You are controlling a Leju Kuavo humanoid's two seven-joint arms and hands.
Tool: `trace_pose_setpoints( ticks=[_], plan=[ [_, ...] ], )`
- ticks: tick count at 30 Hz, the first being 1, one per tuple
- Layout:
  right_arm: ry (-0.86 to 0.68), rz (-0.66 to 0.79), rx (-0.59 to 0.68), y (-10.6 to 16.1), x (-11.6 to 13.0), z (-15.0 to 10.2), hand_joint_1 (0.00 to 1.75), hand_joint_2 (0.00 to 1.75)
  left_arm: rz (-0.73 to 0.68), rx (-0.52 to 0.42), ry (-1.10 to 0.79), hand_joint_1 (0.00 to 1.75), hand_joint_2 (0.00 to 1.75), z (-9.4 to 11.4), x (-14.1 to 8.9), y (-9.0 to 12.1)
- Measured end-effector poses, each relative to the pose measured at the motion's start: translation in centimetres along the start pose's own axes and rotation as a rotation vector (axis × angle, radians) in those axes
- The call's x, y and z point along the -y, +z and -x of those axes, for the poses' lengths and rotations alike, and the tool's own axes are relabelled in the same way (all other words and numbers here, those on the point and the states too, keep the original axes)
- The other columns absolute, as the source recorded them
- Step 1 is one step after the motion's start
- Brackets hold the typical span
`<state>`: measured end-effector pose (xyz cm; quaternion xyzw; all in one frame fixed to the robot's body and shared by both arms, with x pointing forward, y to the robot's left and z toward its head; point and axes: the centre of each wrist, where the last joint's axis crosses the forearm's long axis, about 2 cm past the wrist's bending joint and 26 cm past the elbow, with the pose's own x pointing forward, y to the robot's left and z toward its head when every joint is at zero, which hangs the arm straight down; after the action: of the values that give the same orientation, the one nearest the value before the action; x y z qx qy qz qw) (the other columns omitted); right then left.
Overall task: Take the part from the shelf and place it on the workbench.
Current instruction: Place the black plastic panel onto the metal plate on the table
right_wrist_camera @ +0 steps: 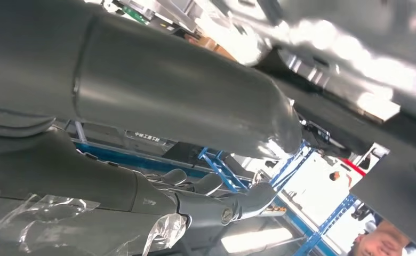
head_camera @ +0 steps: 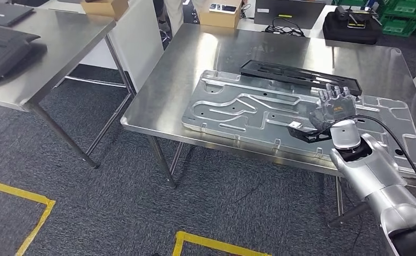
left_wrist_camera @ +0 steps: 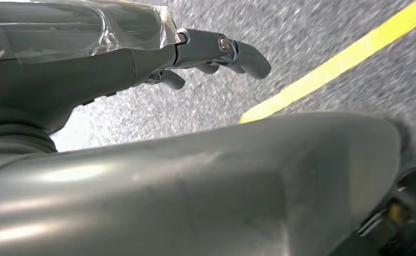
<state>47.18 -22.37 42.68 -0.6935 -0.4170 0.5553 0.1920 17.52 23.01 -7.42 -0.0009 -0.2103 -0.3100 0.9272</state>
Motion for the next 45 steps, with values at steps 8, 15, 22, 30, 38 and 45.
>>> trace_pose_setpoints(
  ticks=[8,15,22,30,38,45],
  plan=[
    [-0.006,0.024,-0.005,-0.1,0.8,0.1,0.0,0.0,-0.006,-0.002,-0.001,0.0,0.0,0.1,-0.2,0.0],
    [-0.006,0.024,-0.004,-0.1,0.8,0.1,0.0,0.0,-0.006,-0.005,0.0,0.0,0.0,0.3,-0.1,0.0],
    [-0.005,0.056,-0.019,-0.5,2.1,0.8,0.0,0.0,-0.015,0.011,-0.002,0.0,0.0,-0.5,-0.7,0.0],
    [-0.012,0.058,-0.01,-0.5,1.8,0.8,0.0,0.0,-0.012,0.012,0.002,0.0,0.0,-0.4,-0.5,0.0],
    [-0.037,0.075,-0.005,-0.6,2.1,0.7,0.0,0.0,-0.013,0.009,0.015,0.0,0.0,0.1,-0.4,0.0],
    [-0.047,0.07,-0.01,-0.5,1.9,0.5,0.0,0.0,-0.019,0.001,0.029,0.0,0.0,0.5,-0.6,0.0]
  ],
)
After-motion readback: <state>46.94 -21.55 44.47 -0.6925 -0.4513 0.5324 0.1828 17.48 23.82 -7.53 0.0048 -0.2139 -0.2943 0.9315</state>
